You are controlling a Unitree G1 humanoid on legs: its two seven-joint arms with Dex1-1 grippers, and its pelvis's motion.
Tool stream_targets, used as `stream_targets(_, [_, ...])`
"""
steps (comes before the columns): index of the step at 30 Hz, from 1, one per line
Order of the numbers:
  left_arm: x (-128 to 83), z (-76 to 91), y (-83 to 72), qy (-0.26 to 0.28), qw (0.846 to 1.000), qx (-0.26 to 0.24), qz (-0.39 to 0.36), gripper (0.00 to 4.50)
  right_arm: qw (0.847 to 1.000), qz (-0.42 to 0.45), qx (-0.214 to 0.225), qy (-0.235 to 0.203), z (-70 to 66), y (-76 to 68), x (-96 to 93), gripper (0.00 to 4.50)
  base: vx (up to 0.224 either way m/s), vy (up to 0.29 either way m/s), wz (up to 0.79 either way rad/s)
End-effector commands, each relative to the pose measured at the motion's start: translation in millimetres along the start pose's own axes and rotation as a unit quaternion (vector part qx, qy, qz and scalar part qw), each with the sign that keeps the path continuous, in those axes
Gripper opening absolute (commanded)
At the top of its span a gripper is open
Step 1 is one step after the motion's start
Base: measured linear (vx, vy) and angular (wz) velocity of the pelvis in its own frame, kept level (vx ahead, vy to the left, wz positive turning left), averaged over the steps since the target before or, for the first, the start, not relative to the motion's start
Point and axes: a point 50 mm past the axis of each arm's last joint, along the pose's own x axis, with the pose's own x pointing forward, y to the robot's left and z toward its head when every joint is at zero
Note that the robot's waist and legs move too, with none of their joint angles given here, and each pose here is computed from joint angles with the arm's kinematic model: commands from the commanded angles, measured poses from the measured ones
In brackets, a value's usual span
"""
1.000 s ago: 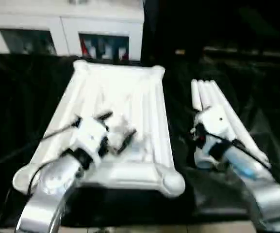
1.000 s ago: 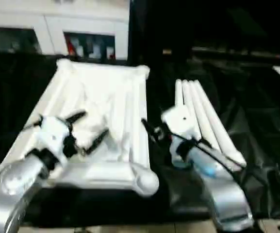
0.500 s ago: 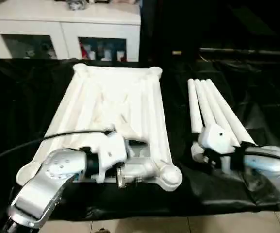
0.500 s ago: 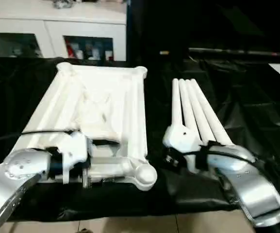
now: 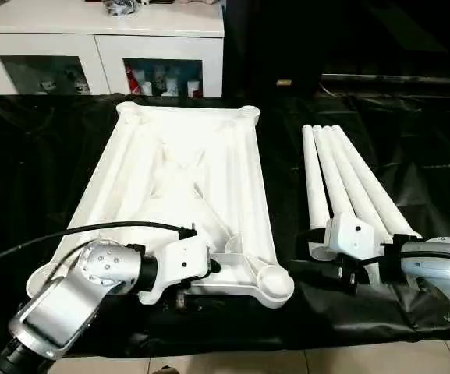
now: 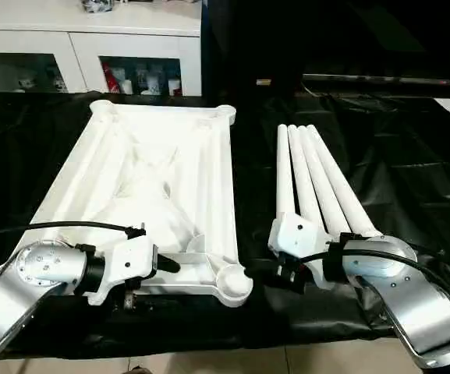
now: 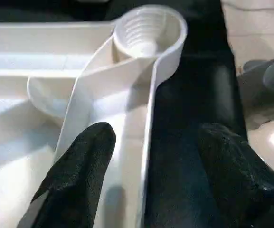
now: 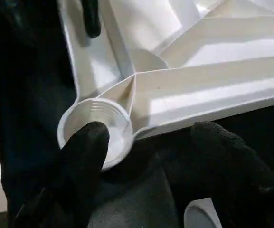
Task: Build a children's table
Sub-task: Move table base
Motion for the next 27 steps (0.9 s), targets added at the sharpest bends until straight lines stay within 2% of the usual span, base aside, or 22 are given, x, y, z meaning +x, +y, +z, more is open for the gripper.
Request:
stream_targets(1, [0.1, 0.6, 0.9, 0.007, 1.000, -0.001, 0.012, 2.90, 1.000, 0.003, -0.018, 0.004, 3.9, 1.1, -0.5, 3.11, 0.000, 0.000, 0.00])
stream_targets(14, [6.2, 2.2, 2.0, 0.002, 1.000, -0.011, 0.010, 1.96, 1.000, 0.009, -0.023, 0.009, 2.9, 1.3, 3.8, 3.11, 0.000, 0.000, 0.00])
stream_targets(18, [8.7, 0.0, 3.1, 0.008, 1.000, -0.008, 0.011, 1.68, 1.000, 0.011, -0.021, 0.008, 2.5, 2.7, 4.0, 3.11, 0.000, 0.000, 0.00])
stream_targets(20, [10.1, -1.2, 3.4, 0.010, 1.000, -0.008, 0.012, 1.34, 1.000, 0.008, -0.021, 0.009, 2.5, 2.8, 3.8, 3.11, 0.000, 0.000, 0.00])
stream_targets(27, [14.8, -7.1, 3.9, 0.021, 1.000, -0.007, 0.014, 0.84, 1.000, 0.004, -0.023, 0.009, 3.3, 1.7, 4.6, 3.11, 0.000, 0.000, 0.00])
